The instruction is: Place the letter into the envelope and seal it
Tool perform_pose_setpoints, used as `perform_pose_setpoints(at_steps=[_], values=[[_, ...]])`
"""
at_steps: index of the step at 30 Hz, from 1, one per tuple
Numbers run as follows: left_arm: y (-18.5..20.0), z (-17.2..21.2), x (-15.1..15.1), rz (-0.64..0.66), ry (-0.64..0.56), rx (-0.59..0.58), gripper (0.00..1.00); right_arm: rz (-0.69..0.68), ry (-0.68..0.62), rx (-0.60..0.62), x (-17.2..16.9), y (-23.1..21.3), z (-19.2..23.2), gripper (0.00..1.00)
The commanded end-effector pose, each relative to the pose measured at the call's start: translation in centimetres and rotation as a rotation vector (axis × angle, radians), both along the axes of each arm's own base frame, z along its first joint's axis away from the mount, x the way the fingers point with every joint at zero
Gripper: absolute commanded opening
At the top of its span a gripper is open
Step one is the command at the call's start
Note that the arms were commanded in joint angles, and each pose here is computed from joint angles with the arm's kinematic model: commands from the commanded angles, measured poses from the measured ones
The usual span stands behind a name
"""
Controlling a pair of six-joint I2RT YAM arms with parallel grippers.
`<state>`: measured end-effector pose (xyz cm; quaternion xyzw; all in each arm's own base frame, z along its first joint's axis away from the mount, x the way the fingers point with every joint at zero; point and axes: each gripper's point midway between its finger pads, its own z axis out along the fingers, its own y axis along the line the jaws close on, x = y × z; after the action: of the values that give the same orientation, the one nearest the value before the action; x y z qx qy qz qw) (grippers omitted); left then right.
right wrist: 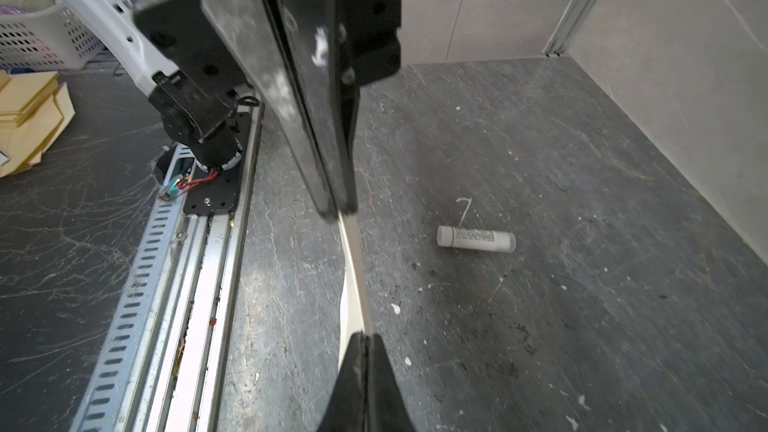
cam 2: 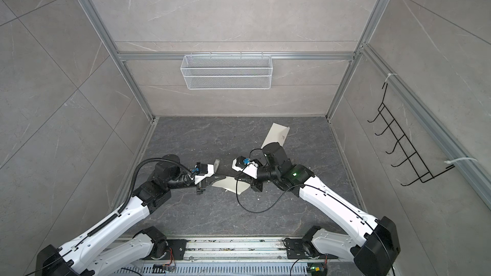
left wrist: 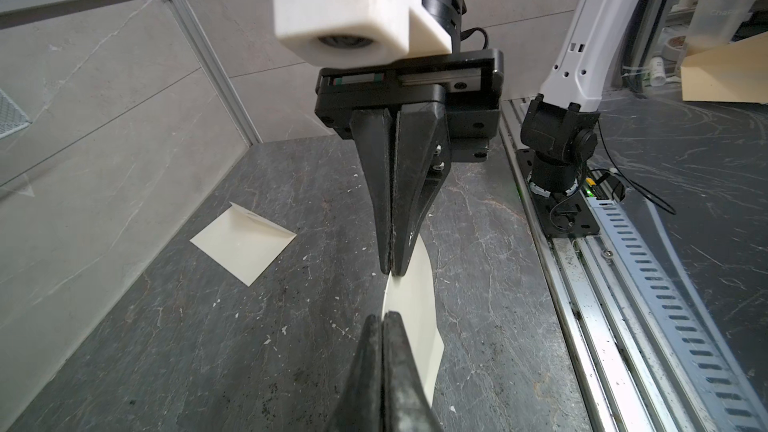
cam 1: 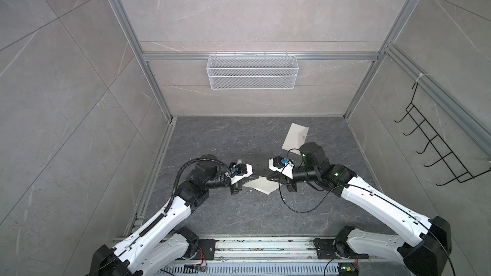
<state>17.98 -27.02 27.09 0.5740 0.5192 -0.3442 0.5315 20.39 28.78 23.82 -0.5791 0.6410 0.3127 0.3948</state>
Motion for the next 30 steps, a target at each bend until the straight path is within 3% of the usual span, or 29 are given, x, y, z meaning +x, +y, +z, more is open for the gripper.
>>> perform_pose_setpoints(at_steps=[1,14,19,24,28,30], values=[[0.6,2.2,0.2,0.026,-0.073,-0.048,0.0,-0.06,0.063,-0.114,0.0,-2.2,-3.2,0.08],[1.3,3.0,0.2,0.061,-0.101,-0.055,0.0,-0.118,0.084,-0.168,0.7,-4.1,-5.2,0.05],[2.0,2.8,0.4,0.097,-0.106,-0.048,0.0,-0.158,0.085,-0.178,1.0,-5.0,-5.6,0.1],[2.4,2.6,0.7,0.127,-0.095,-0.036,0.0,-0.277,0.042,-0.113,3.0,-5.4,-4.0,0.35],[2.5,2.5,0.6,0.137,-0.074,-0.038,0.0,-0.633,0.018,-0.017,7.9,-7.5,-1.2,0.58],[2.5,2.4,0.6,0.142,-0.06,-0.042,0.0,-0.865,0.025,0.005,10.6,-9.7,0.2,0.79]])
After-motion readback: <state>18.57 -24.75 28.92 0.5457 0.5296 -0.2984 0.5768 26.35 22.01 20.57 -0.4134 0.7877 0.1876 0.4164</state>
